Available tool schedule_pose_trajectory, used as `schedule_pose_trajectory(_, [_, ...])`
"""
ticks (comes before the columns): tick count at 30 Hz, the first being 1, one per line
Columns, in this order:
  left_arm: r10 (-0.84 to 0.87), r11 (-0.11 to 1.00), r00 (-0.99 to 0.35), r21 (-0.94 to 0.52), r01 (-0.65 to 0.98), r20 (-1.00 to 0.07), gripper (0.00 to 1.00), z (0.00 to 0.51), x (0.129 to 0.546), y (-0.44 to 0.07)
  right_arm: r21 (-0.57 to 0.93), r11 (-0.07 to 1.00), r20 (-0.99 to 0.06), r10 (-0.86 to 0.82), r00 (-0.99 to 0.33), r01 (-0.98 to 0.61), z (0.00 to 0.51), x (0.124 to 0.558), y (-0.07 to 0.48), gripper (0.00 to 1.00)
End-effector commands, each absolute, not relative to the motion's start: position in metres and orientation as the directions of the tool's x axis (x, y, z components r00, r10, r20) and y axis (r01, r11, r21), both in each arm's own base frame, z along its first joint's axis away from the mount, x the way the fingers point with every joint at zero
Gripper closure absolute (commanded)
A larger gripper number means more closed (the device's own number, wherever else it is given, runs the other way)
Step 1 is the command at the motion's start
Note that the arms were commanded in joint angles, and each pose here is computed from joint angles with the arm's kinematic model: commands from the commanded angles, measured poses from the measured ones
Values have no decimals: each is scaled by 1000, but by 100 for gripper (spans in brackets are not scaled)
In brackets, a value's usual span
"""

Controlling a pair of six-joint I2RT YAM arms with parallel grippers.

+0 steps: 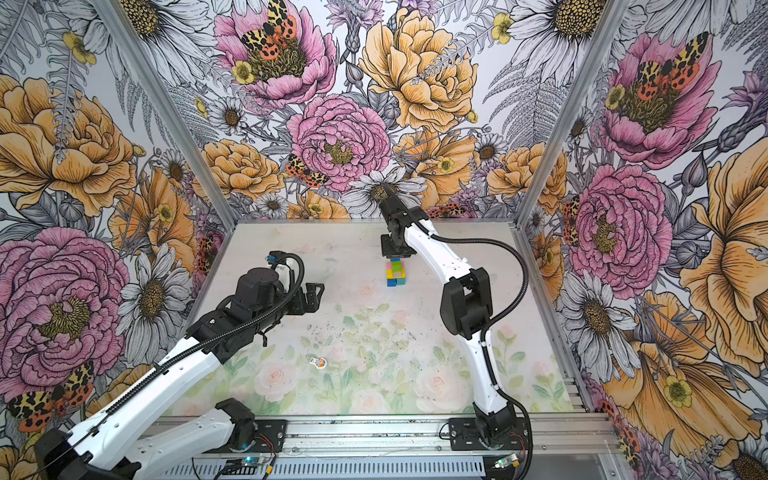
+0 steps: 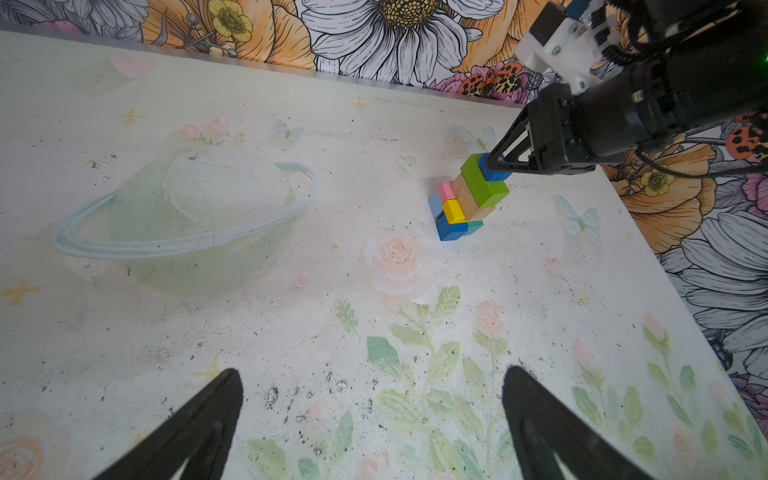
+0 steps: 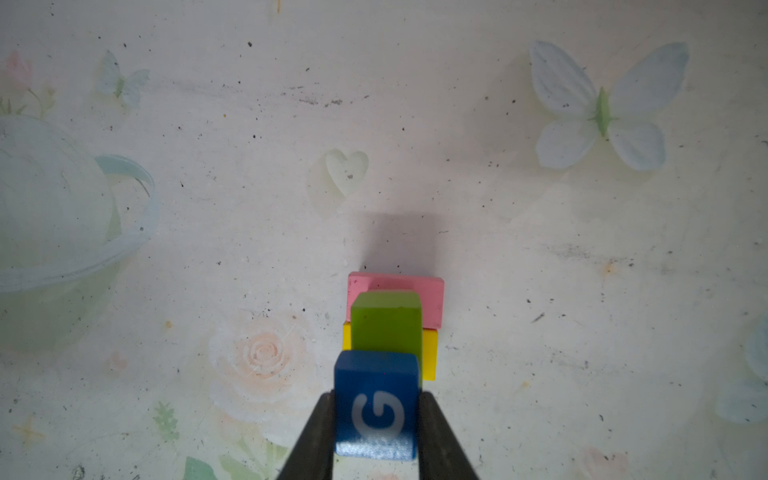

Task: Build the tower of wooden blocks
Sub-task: 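Close the right gripper on the blue G cube and square it on the stack, then open the right gripper and move it toward the cartoon token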

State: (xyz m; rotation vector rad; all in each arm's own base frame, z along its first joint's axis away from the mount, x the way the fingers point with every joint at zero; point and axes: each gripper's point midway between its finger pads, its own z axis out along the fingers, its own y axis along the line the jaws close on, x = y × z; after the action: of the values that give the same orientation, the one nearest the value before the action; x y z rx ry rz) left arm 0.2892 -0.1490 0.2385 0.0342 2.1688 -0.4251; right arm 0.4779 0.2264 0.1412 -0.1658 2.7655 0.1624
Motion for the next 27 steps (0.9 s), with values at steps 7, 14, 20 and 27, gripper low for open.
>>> schedule_pose_trajectory(7, [-133,937,-592,-296,187,-795,1,239,287,-147,80,986,-356,-109,-928,-146,133,481,231,72])
schedule_pose_trajectory(14, [-132,936,-590,-296,189,-796,1,240,286,-147,72,987,-354,-111,-928,-146,132,481,230,72])
schedule_pose_trajectory(20, [-134,935,-591,-299,190,-796,1,240,286,-147,72,986,-354,-113,-928,-147,132,481,229,63])
schedule_pose_trajectory(27, [-138,934,-587,-302,190,-798,1,242,285,-146,80,985,-398,-111,-910,-155,155,481,230,41])
